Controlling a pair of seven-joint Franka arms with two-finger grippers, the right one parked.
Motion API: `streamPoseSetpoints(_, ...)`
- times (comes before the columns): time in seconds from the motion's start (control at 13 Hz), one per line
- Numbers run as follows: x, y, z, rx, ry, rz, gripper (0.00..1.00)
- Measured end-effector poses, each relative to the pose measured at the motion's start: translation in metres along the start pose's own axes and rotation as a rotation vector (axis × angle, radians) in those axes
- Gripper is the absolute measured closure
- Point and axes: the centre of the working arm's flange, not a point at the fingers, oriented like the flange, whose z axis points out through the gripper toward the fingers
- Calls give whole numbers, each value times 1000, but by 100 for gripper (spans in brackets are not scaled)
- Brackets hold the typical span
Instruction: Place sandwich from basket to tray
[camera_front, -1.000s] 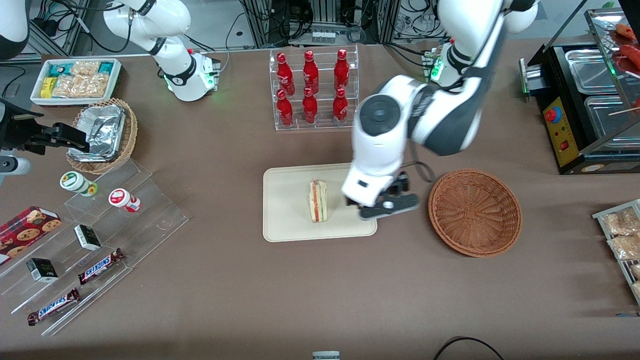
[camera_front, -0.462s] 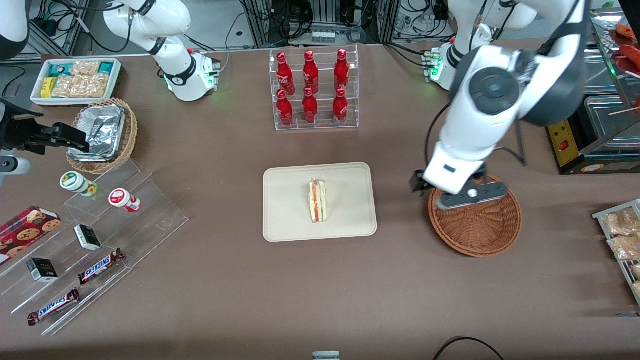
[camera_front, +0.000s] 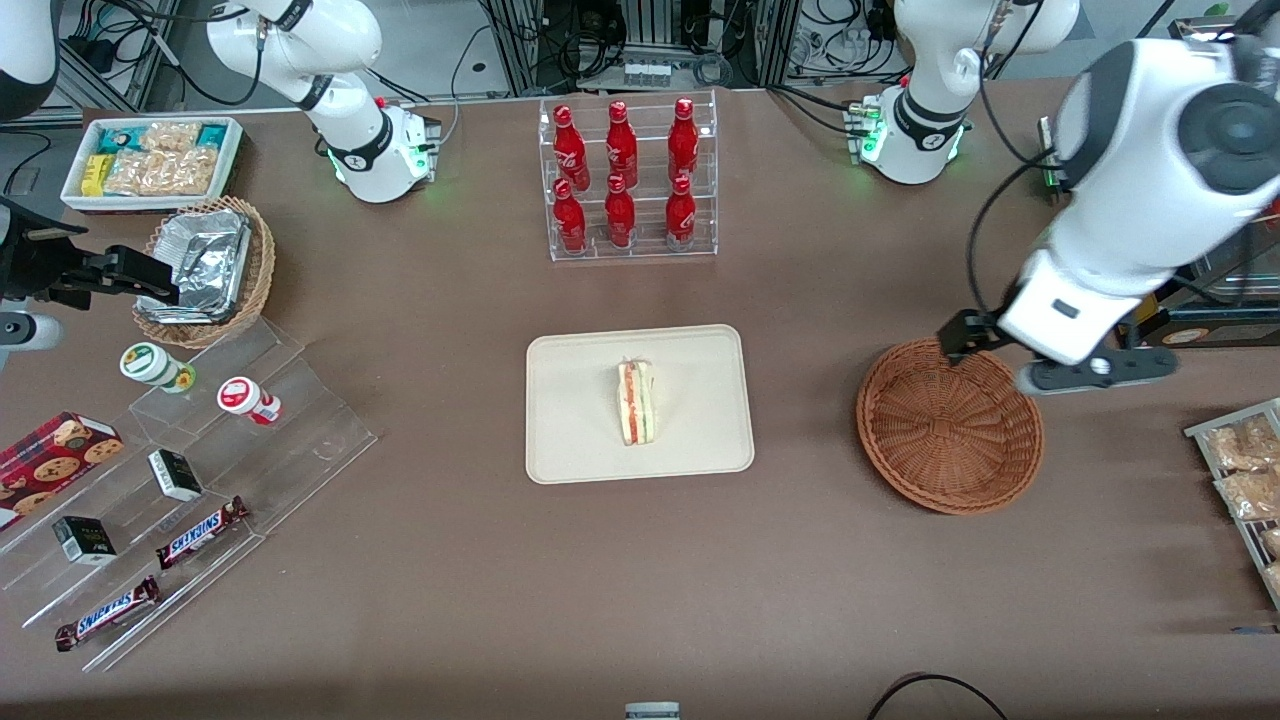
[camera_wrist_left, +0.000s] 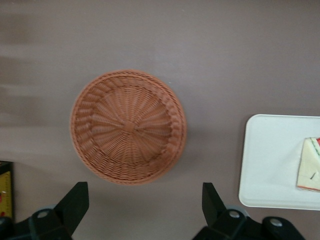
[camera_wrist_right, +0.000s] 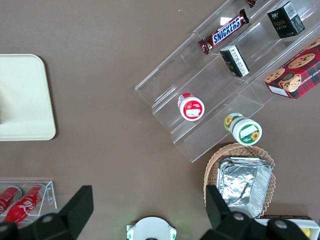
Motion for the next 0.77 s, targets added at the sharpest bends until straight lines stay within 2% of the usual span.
streamPoseSetpoints(0.46,-3,-67,-9,-1,-24,46,0)
streamPoseSetpoints(0.77,-5,-76,-9,-2,-27,47,0)
